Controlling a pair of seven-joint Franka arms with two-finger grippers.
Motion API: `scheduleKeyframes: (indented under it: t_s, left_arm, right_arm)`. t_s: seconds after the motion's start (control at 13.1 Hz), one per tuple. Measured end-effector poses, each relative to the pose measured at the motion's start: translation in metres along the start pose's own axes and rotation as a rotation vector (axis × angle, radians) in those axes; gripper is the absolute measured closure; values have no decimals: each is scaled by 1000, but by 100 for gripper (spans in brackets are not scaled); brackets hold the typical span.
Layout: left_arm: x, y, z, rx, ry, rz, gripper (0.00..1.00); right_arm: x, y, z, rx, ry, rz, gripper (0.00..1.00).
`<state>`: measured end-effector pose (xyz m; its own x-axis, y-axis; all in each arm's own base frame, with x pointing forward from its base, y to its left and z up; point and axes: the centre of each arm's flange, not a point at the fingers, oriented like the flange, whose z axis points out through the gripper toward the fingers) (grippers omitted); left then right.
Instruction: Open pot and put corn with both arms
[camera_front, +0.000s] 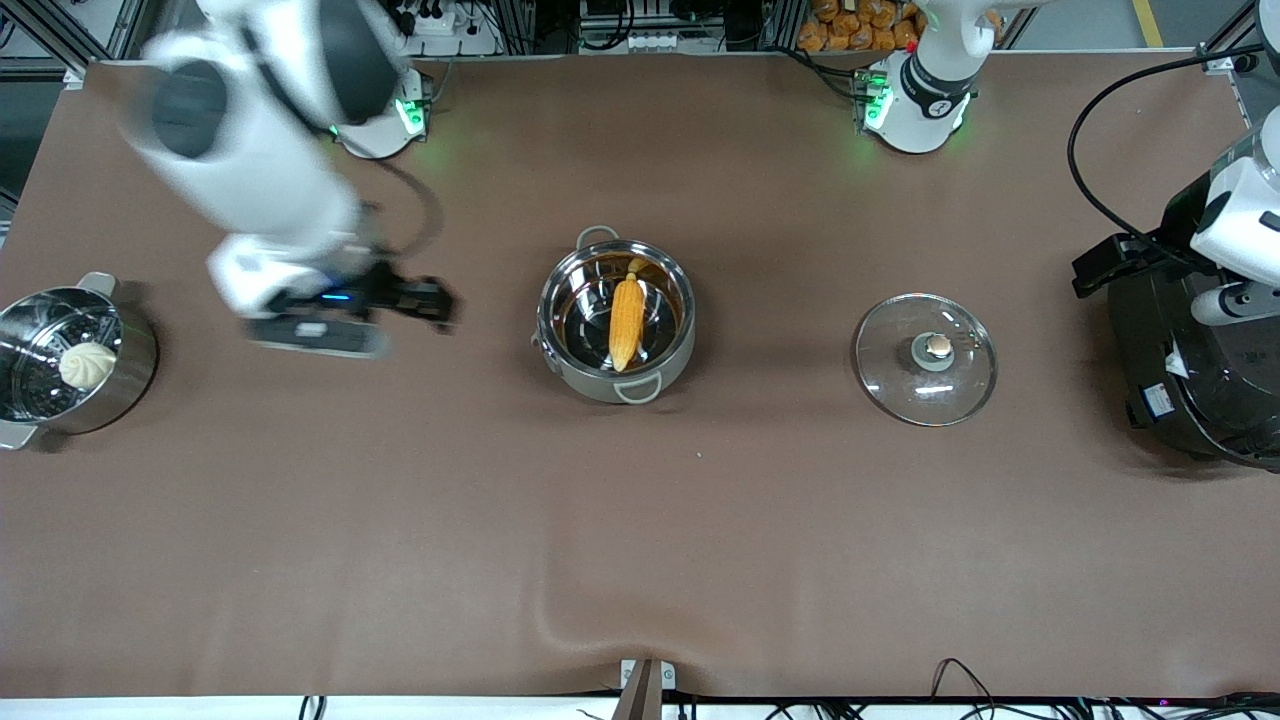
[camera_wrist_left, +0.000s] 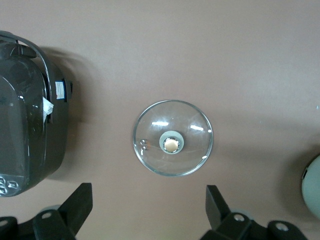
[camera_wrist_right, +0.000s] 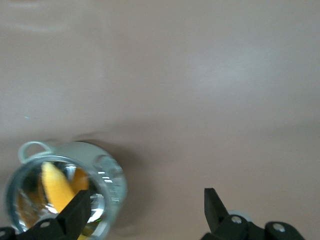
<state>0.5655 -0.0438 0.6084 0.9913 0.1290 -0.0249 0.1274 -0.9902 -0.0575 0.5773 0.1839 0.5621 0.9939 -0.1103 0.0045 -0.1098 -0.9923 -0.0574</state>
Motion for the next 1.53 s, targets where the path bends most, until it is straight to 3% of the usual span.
scheduleKeyframes:
  t_s: [0.31,0.61,0.92,1.53]
  left_arm:
    - [-2,-5,8,5,-19,4,0]
    - [-5,-5,19,9,-28,9,0]
    - [-5,-6,21,9,-30,9,0]
    - [-10,-6,-8,1,26,12,0]
  right_arm:
    - [15,145,-51,11,25,-81,0]
    - [4,215,-60,15,18,-79,0]
    - [-5,244,-57,0,9,-113,0]
    - [-11,241,-54,-23,-39,-110,0]
